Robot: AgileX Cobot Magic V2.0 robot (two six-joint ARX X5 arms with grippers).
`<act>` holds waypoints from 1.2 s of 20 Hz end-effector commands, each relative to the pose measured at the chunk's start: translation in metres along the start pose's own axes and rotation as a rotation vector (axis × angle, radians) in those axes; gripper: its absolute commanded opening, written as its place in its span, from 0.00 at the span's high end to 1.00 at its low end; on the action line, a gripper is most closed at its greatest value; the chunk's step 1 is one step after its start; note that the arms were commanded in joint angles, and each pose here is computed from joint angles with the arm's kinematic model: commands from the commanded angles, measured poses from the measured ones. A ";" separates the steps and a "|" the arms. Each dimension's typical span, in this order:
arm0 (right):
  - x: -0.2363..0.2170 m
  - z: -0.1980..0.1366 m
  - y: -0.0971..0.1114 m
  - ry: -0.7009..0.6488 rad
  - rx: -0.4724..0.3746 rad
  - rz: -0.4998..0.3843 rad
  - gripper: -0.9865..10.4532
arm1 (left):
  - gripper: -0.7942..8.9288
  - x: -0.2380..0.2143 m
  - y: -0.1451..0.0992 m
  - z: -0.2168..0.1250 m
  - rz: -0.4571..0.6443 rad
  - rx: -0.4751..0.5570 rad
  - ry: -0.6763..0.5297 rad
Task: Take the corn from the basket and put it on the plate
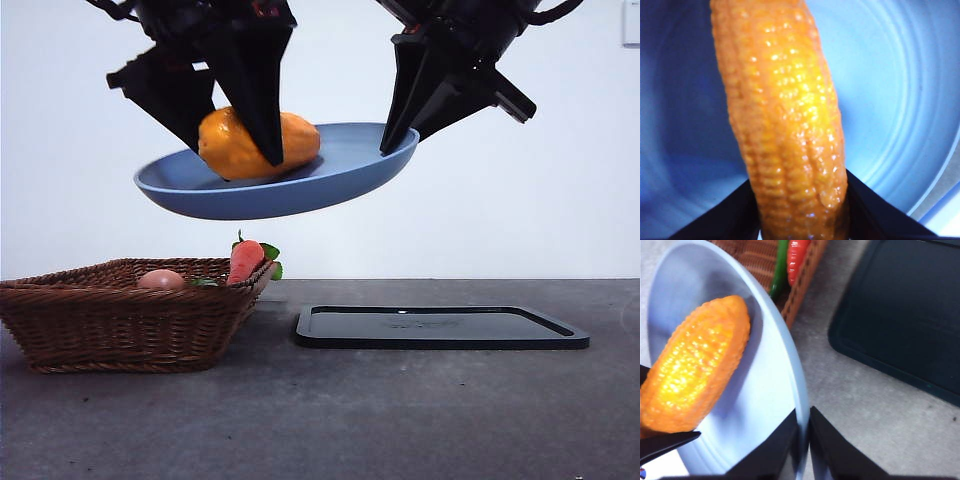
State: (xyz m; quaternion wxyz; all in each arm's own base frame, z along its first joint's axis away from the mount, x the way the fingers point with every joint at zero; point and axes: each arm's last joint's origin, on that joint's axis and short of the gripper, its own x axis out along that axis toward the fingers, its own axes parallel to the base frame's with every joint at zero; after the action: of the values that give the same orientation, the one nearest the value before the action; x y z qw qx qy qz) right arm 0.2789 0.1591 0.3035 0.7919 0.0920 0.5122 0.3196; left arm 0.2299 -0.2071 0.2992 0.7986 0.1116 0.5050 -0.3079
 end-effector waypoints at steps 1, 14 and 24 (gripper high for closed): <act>0.001 0.004 0.006 -0.009 -0.011 0.048 0.91 | 0.73 0.009 -0.003 0.005 -0.004 0.011 0.010; 0.001 -0.003 0.004 0.059 0.034 0.028 0.91 | 0.61 -0.017 -0.012 0.001 -0.005 0.037 -0.055; -0.002 -0.005 0.000 0.101 0.113 0.050 0.91 | 0.61 -0.091 -0.013 -0.021 -0.030 0.058 -0.251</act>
State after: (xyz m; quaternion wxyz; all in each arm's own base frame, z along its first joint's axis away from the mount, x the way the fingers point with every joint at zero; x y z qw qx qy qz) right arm 0.2716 0.1540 0.2986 0.7512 0.1245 0.5692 0.3102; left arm 0.1800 -0.1702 0.3658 0.8452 0.0840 0.4038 -0.3398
